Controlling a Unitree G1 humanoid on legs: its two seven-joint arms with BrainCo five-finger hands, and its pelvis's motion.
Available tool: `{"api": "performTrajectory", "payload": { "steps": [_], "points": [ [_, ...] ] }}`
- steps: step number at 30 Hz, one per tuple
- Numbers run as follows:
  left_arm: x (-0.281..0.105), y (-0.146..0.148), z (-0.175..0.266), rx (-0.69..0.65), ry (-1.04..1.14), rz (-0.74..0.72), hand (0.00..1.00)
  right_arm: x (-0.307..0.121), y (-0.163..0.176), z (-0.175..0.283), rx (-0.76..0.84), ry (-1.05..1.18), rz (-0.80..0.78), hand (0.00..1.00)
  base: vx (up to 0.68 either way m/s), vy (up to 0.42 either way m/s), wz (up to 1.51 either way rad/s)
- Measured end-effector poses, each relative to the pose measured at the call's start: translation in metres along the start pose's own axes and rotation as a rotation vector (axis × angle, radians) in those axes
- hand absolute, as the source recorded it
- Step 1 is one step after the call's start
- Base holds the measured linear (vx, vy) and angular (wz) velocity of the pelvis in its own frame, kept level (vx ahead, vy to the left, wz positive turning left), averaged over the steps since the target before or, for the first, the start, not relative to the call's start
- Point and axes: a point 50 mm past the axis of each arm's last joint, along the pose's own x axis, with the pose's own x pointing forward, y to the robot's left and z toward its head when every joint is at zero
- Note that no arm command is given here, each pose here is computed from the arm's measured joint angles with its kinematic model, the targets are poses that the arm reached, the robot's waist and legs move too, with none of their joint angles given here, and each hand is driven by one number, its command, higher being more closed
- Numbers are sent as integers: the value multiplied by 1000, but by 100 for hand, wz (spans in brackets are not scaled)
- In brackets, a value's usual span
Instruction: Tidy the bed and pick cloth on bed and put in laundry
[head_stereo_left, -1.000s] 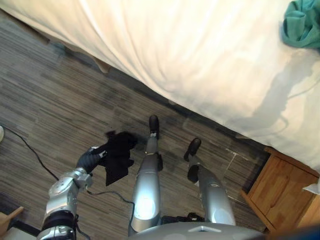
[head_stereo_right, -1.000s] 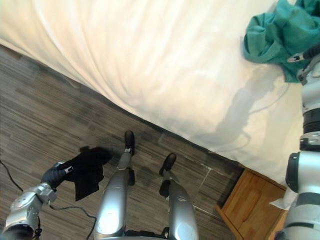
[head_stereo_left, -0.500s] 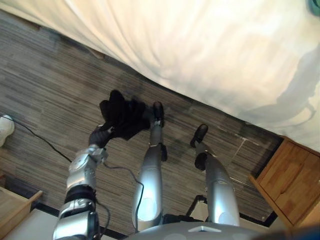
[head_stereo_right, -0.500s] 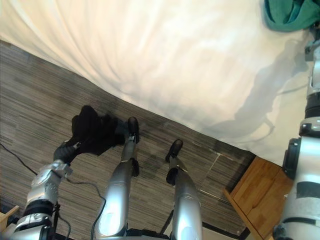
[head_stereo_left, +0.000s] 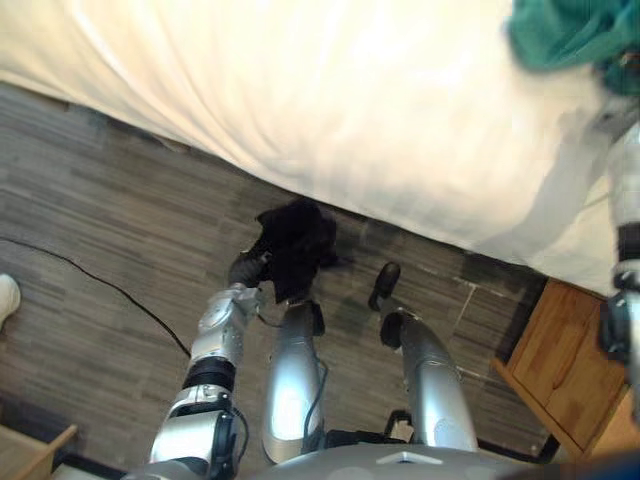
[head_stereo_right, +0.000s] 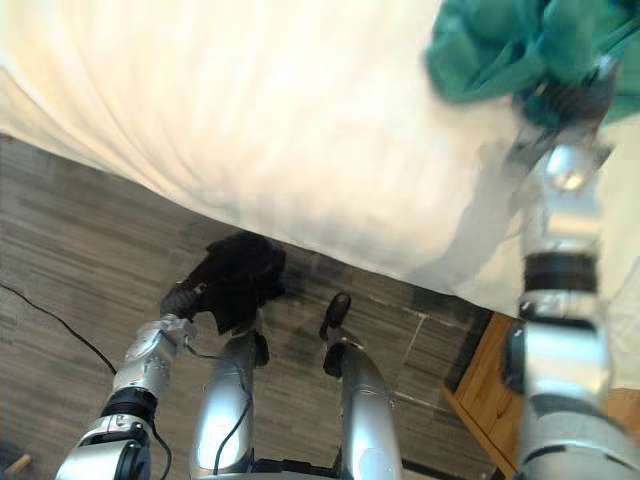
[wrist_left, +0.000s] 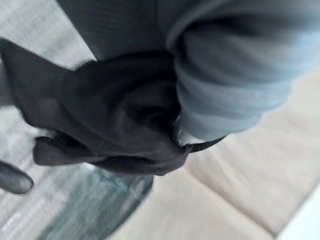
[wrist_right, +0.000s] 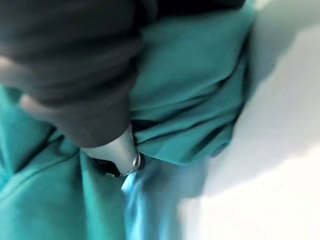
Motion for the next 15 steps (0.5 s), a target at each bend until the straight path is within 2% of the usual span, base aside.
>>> {"api": "performTrajectory", "payload": {
  "steps": [2,5,10,15],
  "points": [
    [-5,4,-11,-16,46,34,100,-25,-2,-27,93,37,-3,100,71,-14,-27],
    [-17,11,-34,-11,146,92,100,-71,-7,-70,141,134,7,100,124,-12,-28],
    [-40,16,-73,-3,289,121,100,-141,-23,-120,165,313,31,100,115,14,-27],
    [-68,12,-112,-75,413,142,100,-217,-52,-157,159,534,23,100,110,24,-8]
  ]
}}
